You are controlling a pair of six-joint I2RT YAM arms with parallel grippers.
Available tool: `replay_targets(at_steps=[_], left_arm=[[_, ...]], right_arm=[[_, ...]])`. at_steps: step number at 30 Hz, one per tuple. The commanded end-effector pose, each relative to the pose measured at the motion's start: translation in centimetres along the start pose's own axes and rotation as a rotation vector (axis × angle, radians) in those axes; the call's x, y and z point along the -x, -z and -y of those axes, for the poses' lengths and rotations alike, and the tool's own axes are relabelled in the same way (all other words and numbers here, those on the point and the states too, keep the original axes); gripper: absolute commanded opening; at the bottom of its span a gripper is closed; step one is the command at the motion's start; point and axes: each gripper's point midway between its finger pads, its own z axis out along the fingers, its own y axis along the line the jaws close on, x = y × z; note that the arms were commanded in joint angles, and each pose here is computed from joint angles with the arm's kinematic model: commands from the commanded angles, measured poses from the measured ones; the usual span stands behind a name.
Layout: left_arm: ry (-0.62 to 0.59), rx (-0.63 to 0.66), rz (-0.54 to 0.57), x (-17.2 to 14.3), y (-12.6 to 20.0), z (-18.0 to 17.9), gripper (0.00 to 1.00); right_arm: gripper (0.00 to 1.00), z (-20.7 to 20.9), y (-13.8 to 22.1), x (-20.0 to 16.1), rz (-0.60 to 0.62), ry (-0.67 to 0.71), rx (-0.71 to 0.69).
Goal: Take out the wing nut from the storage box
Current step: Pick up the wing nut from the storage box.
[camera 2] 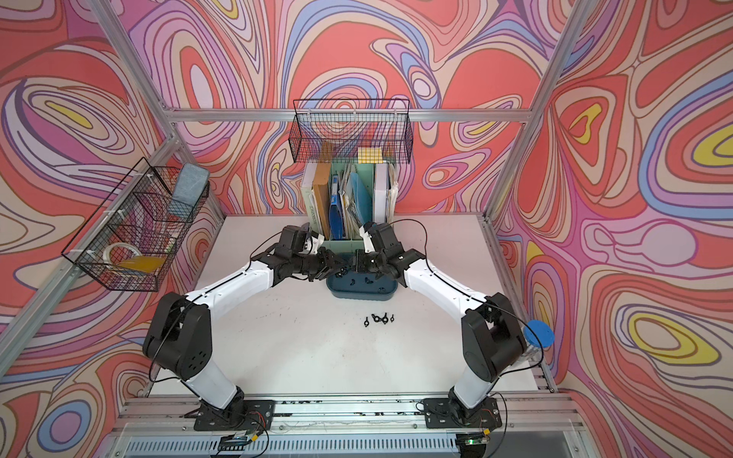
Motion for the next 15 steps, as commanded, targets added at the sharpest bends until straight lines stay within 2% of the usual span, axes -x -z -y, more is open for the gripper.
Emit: replay_targets(at_steps=[1, 5, 15], left_arm=[[-0.019, -0.067, 0.032, 0.3, 1.1, 2.0, 0.36], [-0.019, -0.082, 0.043, 0.3, 1.4, 2.3, 0.36], [-0.006, -0.123, 0.035, 0.1, 1.2, 2.7, 0.29]], right_arm=[[0.00, -1.1, 0.6, 0.0, 0.015, 0.020, 0.035], [0.00, -1.4, 0.6, -0.1, 0.014, 0.021, 0.040], [0.00, -2.1, 0.8, -0.3, 0.013, 0.028, 0.059]])
